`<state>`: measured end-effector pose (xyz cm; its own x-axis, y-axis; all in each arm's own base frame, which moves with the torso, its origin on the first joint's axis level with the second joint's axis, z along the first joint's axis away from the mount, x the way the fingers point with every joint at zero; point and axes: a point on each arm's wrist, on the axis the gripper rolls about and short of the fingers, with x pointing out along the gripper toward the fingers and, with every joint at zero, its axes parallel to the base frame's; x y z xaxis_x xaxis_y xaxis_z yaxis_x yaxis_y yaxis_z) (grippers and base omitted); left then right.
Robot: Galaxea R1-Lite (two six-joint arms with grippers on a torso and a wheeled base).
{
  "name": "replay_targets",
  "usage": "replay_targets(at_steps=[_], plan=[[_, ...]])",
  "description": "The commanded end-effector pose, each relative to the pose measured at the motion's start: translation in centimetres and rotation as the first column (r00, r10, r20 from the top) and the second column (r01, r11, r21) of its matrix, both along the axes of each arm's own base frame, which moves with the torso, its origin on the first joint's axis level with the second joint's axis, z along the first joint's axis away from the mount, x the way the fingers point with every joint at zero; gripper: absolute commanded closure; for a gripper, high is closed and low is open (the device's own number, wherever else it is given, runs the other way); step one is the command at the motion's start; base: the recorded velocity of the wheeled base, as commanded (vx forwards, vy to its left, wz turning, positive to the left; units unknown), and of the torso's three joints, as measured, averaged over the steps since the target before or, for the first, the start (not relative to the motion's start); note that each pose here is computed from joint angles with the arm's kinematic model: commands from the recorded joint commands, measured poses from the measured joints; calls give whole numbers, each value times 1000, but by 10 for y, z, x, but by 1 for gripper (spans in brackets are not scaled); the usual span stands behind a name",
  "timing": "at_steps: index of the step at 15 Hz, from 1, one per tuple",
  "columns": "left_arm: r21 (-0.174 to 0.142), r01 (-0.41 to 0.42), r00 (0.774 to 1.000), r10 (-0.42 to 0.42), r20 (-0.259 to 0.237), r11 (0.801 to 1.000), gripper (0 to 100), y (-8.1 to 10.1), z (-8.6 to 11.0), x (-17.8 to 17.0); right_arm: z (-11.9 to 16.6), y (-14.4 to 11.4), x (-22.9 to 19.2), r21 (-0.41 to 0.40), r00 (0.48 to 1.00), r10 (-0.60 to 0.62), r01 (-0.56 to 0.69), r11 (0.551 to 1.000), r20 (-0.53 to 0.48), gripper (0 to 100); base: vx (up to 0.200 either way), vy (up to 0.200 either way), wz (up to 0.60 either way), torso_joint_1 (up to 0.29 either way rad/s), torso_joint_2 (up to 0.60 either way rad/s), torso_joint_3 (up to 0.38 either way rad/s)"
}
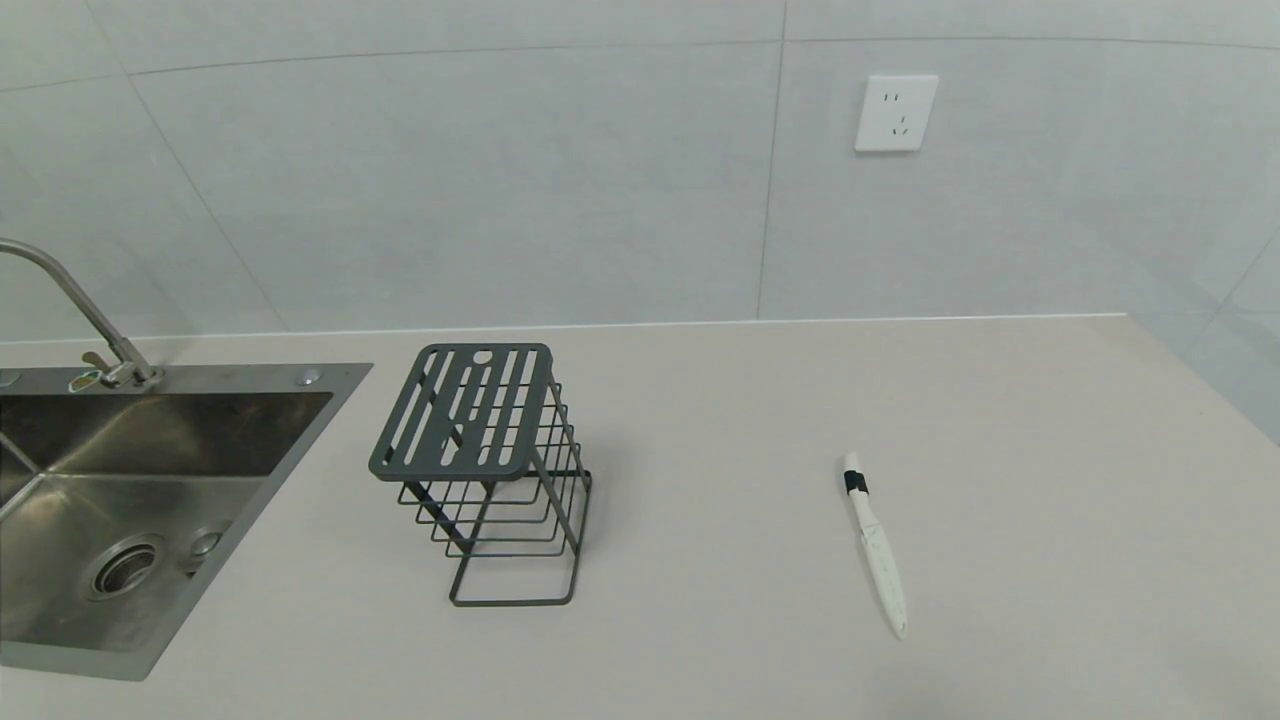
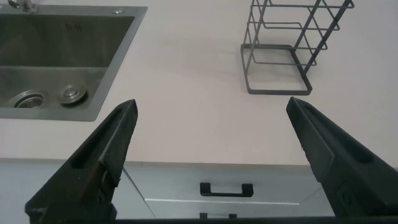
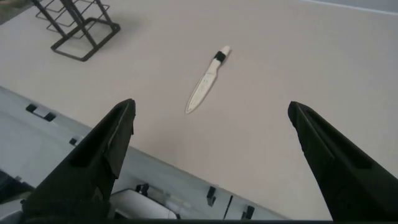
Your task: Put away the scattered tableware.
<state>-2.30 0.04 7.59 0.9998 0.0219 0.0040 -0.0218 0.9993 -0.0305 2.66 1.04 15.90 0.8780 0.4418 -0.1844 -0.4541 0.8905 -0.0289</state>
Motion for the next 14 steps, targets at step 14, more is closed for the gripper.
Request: replay_targets(at_steps=[14], plan=[[-5,-1,1000,1,-1,1000,0,0,0,0,-36,53,118,-148,918,171,-237,960,-358,0,0,0,0,0,0,0]])
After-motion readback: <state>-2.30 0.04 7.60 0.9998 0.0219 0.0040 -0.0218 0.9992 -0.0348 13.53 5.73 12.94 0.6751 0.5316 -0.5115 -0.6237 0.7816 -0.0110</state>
